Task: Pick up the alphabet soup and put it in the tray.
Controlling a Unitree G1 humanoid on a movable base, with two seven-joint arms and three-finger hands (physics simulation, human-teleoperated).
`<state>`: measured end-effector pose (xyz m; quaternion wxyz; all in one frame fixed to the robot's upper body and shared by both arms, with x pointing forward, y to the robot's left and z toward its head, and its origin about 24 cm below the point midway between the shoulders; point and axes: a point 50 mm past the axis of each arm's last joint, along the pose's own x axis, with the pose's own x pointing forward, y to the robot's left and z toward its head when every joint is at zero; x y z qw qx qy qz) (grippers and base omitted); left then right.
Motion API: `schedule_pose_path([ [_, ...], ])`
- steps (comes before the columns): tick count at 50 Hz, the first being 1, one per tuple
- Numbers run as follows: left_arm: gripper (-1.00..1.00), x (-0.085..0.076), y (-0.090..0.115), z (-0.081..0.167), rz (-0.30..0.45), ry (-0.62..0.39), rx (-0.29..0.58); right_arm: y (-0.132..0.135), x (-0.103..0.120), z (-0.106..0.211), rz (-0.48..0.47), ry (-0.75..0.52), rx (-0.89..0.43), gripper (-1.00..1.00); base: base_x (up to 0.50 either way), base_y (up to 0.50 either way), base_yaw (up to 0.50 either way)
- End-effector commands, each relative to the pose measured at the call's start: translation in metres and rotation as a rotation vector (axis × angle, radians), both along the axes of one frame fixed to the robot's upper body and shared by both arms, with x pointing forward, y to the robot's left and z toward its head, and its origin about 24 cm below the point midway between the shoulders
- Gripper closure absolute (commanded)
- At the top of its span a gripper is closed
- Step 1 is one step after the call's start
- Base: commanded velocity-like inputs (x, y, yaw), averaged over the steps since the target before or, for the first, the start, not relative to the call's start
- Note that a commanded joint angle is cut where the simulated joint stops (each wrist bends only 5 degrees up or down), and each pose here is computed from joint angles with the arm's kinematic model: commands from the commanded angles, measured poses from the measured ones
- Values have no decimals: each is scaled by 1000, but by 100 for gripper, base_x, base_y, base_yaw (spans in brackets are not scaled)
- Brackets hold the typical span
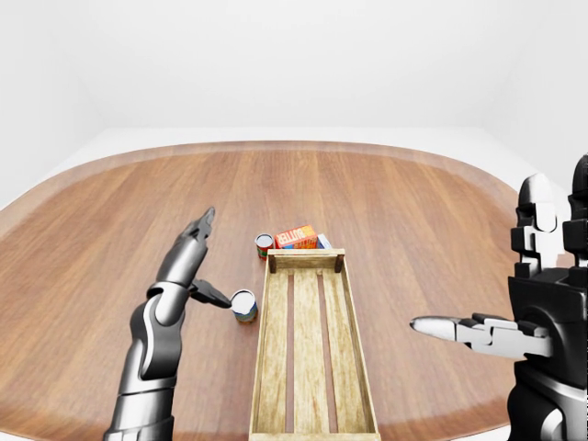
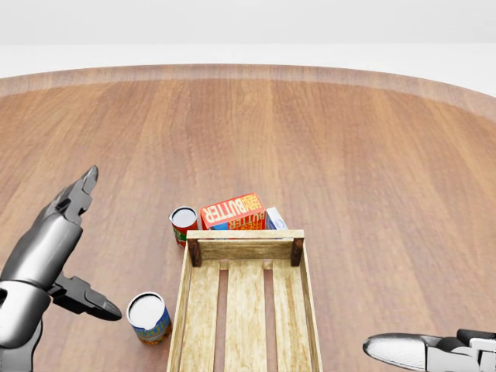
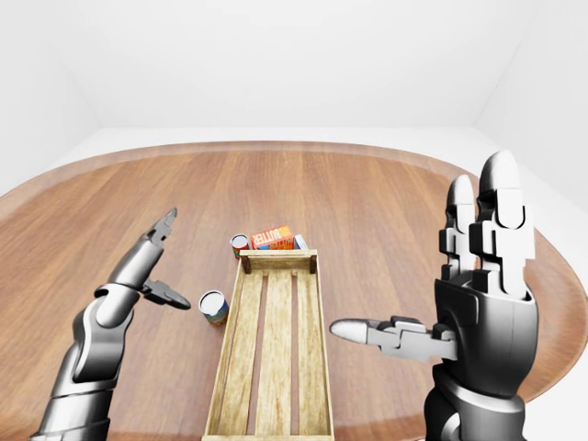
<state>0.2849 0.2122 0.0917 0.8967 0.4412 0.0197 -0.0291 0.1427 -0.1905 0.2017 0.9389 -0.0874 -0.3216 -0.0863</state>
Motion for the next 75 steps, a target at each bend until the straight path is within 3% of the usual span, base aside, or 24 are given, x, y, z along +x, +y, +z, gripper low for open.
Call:
schedule_pose_path([
  [1, -100, 5, 4, -14, 28, 47, 163, 9, 0, 1, 19, 13, -55, -98, 0, 0, 0],
  [4, -100, 6, 3, -19, 14, 85, 160, 9, -1, 3, 1, 5, -70, -98, 0, 0, 0],
  [23, -100, 7, 2, -14, 8, 82, 162, 6, -2, 4, -19, -2, -64, -98, 0, 0, 0],
  [26, -100, 15, 1, -31, 8, 131, 177, 4, -2, 4, -23, -6, -55, -98, 0, 0, 0],
  [27, -100, 22, 1, -42, 10, 156, 221, 2, -3, 5, -28, -12, -51, -98, 0, 0, 0],
  [30, -100, 29, -1, -50, 1, 193, 200, 2, -3, 5, -32, -14, -48, -98, 0, 0, 0],
  [34, -100, 41, -4, -67, -16, 210, 258, -1, -4, 5, -33, -23, -30, -98, 0, 0, 0],
  [43, -100, 53, -4, -80, -5, 301, 195, -2, -4, 6, -42, -29, -22, -98, 0, 0, 0],
  [61, -100, 55, 1, -98, 44, 417, 209, -3, -4, 6, -48, -32, -16, -98, 0, 0, 0],
  [75, -100, 52, -7, -105, 21, 447, 228, -4, -5, 6, -45, -33, -3, -98, 0, 0, 0],
])
